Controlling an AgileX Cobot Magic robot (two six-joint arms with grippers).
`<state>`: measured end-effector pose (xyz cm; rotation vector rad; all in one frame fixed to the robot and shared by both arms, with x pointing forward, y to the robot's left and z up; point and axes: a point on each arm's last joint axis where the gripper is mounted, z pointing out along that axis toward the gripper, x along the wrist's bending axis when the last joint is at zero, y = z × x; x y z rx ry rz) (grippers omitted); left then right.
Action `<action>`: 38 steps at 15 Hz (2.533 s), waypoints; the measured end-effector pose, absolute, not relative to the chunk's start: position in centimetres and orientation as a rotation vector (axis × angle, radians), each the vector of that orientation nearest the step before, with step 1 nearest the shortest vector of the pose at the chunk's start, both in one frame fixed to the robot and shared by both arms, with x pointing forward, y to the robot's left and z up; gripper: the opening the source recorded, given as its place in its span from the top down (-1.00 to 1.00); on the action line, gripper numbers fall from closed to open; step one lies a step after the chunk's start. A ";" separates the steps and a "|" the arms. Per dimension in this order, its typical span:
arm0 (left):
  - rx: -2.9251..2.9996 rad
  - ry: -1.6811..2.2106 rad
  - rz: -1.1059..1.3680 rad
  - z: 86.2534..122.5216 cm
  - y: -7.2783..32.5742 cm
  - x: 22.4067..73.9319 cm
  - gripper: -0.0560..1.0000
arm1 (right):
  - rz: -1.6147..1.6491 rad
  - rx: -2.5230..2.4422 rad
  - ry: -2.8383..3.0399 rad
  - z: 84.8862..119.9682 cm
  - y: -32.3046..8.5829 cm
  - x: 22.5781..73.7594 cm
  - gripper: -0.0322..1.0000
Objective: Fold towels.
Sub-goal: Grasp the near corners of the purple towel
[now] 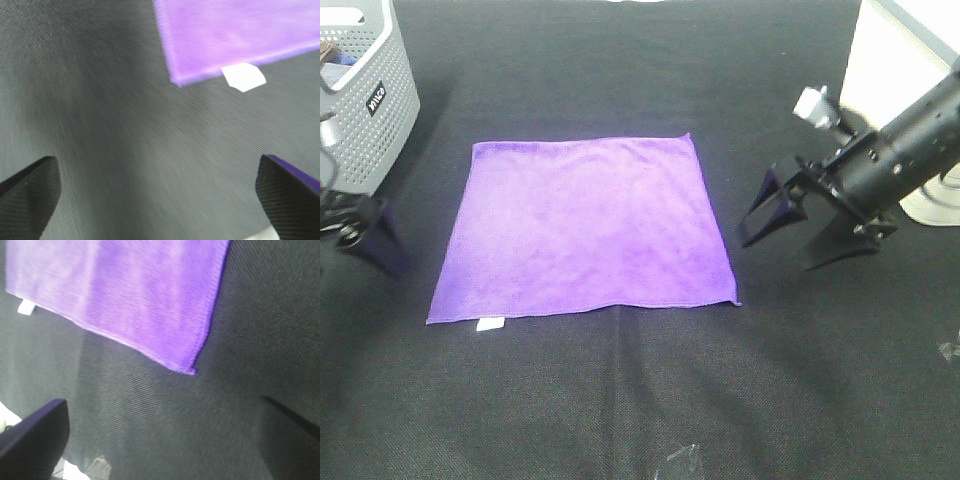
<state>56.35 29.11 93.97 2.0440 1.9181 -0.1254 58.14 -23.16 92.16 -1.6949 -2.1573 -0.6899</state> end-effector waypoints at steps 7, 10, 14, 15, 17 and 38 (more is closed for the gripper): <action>1.835 1.923 -0.275 89.6 27.9 59.6 -0.98 | -0.736 -1.676 -2.105 88.6 -22.7 60.0 -0.89; 1.811 1.932 -0.235 89.6 28.0 59.9 -0.98 | -0.722 -1.701 -2.099 87.7 -22.7 60.2 -0.89; 1.812 1.932 -0.225 89.6 28.0 60.0 -0.98 | -0.740 -1.723 -2.086 87.7 -22.7 60.4 -0.89; 1.813 1.934 -0.222 89.5 28.1 60.0 -0.98 | -0.739 -1.740 -2.088 87.4 -22.8 60.5 -0.89; 1.815 1.943 -0.230 89.0 28.1 60.0 -0.98 | -0.741 -1.747 -2.067 87.0 -22.8 60.7 -0.87; 1.807 1.912 -0.468 85.6 20.5 59.7 0.28 | -0.669 -1.655 -2.203 85.4 -15.6 59.4 0.25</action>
